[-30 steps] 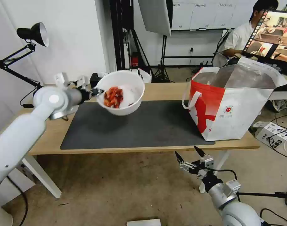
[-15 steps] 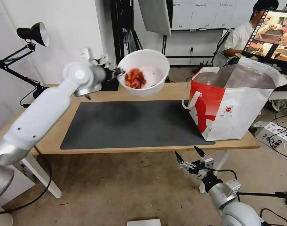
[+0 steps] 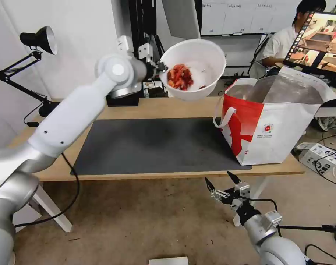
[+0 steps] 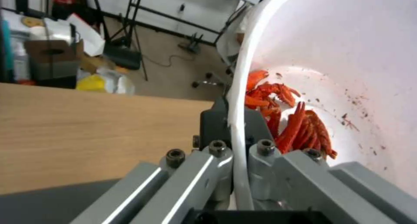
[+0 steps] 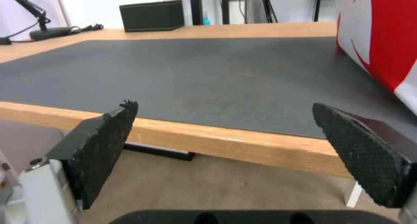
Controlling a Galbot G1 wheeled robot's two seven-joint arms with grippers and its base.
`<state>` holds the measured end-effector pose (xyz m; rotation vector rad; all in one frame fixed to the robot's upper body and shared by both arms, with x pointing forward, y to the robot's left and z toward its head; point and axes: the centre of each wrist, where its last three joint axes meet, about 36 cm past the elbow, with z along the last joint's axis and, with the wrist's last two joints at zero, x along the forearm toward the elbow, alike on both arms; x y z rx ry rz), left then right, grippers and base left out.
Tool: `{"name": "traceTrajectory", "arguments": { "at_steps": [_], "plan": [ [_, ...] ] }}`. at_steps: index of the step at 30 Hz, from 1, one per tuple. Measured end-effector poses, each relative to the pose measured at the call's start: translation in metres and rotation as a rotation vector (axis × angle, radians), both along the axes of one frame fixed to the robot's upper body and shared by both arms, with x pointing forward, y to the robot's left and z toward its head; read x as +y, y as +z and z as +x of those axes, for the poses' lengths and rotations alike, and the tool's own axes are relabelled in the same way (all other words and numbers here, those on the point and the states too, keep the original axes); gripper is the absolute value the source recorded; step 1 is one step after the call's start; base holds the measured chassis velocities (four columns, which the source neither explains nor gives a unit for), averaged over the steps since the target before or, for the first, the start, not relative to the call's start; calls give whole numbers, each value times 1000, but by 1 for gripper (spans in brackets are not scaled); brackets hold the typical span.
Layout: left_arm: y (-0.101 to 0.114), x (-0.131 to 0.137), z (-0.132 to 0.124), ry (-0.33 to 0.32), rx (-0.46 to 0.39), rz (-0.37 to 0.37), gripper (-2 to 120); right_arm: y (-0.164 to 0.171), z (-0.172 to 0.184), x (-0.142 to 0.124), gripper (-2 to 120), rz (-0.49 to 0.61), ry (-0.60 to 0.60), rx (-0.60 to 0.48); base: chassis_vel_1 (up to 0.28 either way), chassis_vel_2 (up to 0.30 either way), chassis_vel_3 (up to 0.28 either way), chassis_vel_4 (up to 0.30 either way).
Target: Pick up the trash from the table and place it into the takeout bag.
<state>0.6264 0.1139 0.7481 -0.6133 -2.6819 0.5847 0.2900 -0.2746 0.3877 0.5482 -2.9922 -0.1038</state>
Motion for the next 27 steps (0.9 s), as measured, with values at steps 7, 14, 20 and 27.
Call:
{"name": "traceTrajectory", "arguments": {
  "at_steps": [7,14,20,27],
  "plan": [
    [3,-61,4,0,-18,-43,0,0,0,0,100,0,0,0,0,0,0,0],
    [-3,-147,6,3,-20,-50,0,0,0,0,100,0,0,0,0,0,0,0],
    [-19,-190,6,27,-35,-30,0,0,0,0,100,0,0,0,0,0,0,0],
    [-58,-202,4,44,-117,56,0,0,0,0,100,0,0,0,0,0,0,0]
  ]
}}
